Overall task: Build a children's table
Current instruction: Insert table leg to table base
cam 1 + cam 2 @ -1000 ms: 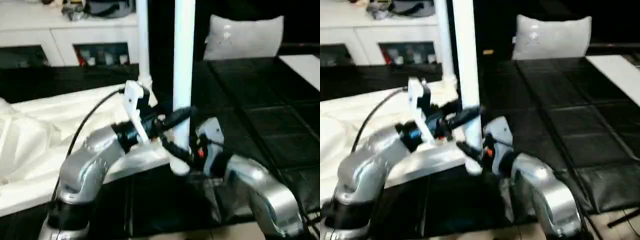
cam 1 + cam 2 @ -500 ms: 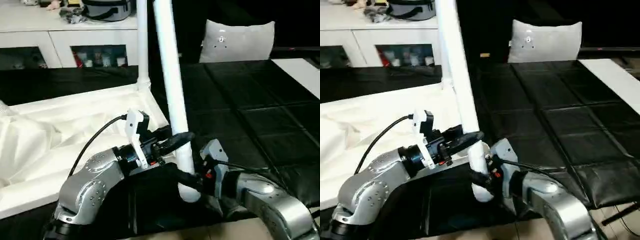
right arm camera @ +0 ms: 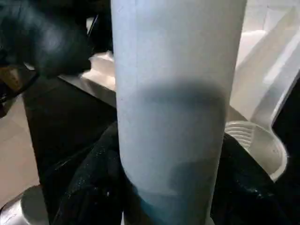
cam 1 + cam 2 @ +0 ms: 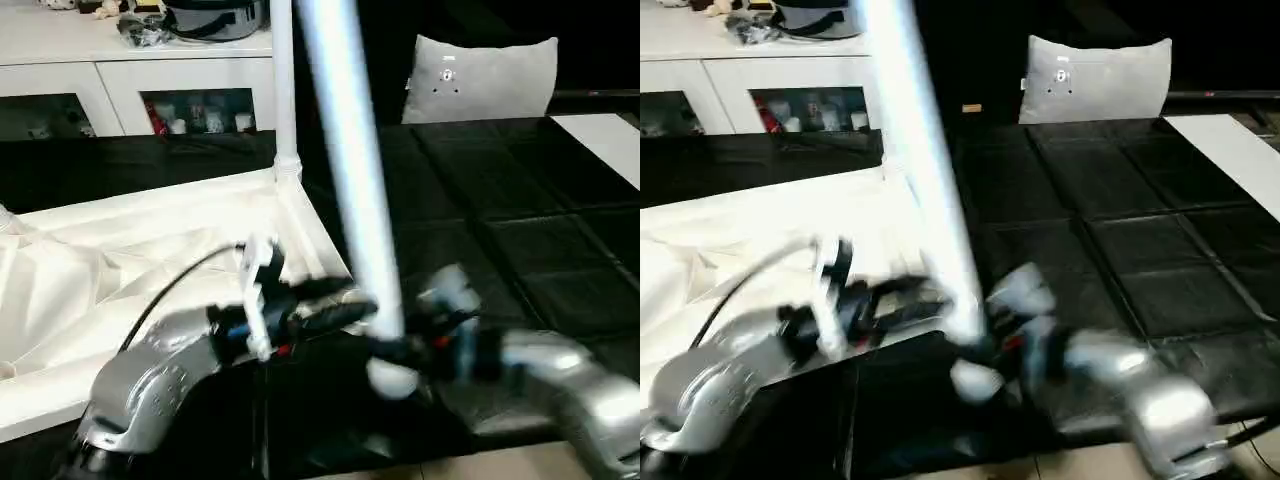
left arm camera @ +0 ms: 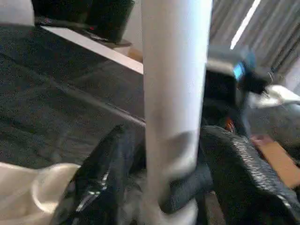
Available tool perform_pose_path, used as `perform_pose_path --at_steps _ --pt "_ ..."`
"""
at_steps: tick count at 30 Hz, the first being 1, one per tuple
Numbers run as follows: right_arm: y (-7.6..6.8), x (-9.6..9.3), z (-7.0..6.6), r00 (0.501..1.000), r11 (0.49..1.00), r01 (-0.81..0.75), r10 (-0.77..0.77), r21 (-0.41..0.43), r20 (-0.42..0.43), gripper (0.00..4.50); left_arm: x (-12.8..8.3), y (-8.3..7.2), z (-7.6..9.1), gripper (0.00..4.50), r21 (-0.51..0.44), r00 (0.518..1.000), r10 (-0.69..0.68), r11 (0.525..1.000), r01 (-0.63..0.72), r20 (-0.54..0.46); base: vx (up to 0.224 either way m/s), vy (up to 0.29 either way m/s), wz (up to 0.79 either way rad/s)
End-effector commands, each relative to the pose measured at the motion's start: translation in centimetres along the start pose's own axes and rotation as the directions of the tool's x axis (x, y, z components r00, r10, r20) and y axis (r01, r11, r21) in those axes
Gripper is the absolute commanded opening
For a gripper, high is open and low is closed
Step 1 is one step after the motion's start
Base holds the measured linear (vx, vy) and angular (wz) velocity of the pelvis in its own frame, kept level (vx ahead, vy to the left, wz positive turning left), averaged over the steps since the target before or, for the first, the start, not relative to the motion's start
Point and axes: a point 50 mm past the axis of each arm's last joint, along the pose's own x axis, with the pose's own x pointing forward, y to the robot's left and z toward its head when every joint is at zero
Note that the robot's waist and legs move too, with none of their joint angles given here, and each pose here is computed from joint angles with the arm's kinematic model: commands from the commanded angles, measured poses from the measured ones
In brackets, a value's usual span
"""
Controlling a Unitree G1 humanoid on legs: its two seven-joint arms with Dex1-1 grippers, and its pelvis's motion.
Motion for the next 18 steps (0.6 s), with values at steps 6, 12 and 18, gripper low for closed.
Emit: perform_pose_path --at_steps 6,12,18 --pt "-0.3 -0.8 0.7 0.997 0.999 -0.050 0.049 0.018 0.067 1.88 0.0 0.0 0.5 3.21 0.003 0.998 -0.039 0.999 0.039 0.055 0.000 0.000 0.00" --pt "-0.6 -1.8 2.8 0.940 0.958 -0.248 0.202 0.145 0.275 1.88 0.0 0.7 2.7 3.70 -0.084 0.976 -0.025 0.996 0.044 0.216 0.000 0.000 0.00" --pt "-0.9 -2.9 4.3 0.850 0.864 -0.461 0.363 0.204 0.382 1.88 0.8 2.2 4.7 4.04 -0.197 0.952 0.054 0.980 0.007 0.303 0.000 0.000 0.00"
